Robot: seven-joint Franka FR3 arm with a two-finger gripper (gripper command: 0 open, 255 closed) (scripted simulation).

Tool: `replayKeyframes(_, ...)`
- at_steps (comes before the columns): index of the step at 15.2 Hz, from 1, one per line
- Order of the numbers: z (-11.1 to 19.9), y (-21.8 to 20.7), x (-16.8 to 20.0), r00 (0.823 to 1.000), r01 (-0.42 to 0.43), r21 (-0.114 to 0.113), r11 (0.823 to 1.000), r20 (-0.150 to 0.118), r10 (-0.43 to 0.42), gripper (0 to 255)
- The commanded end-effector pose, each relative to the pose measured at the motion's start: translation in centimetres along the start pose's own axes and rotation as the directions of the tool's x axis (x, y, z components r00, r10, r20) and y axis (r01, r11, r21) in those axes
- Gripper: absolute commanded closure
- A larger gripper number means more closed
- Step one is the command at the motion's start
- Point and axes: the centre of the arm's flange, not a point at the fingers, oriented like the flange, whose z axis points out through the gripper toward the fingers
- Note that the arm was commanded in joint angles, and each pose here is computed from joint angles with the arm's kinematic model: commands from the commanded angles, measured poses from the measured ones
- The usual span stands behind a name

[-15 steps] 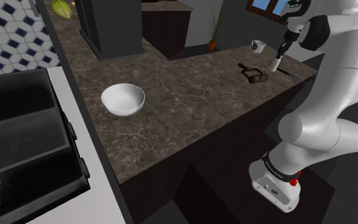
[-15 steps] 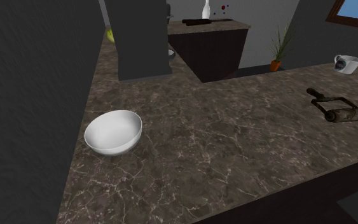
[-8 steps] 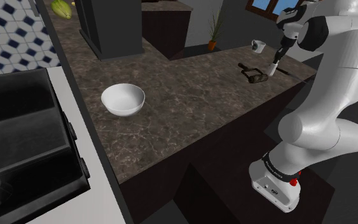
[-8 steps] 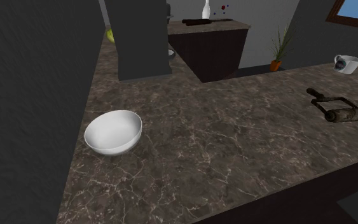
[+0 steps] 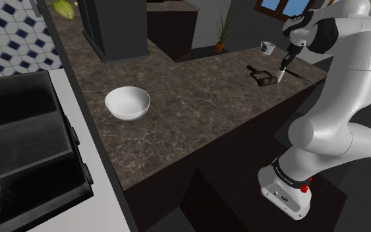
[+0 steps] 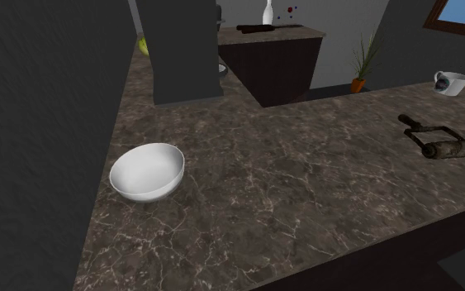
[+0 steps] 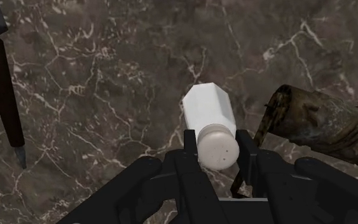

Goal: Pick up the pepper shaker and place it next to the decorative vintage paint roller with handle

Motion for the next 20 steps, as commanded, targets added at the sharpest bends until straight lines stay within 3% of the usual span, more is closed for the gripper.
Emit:
replayKeyframes(1, 0.0, 0.0, 0.0, 1.000, 0.000, -0.001, 1.000, 0.000, 0.000, 255)
replayKeyframes(5, 0.0, 0.0, 0.0, 1.000, 0.000, -0.001, 1.000, 0.000, 0.000, 255)
replayKeyframes(6, 0.0, 0.0, 0.0, 1.000, 0.000, -0.001, 1.000, 0.000, 0.000, 0)
replayKeyframes(11, 0.0, 0.0, 0.0, 1.000, 0.000, -0.001, 1.000, 0.000, 0.000, 0)
replayKeyframes(15, -5.0, 0.0, 0.0, 1.000, 0.000, -0.001, 1.000, 0.000, 0.000, 0)
replayKeyframes(20, -5.0, 0.0, 0.0, 1.000, 0.000, -0.001, 1.000, 0.000, 0.000, 0)
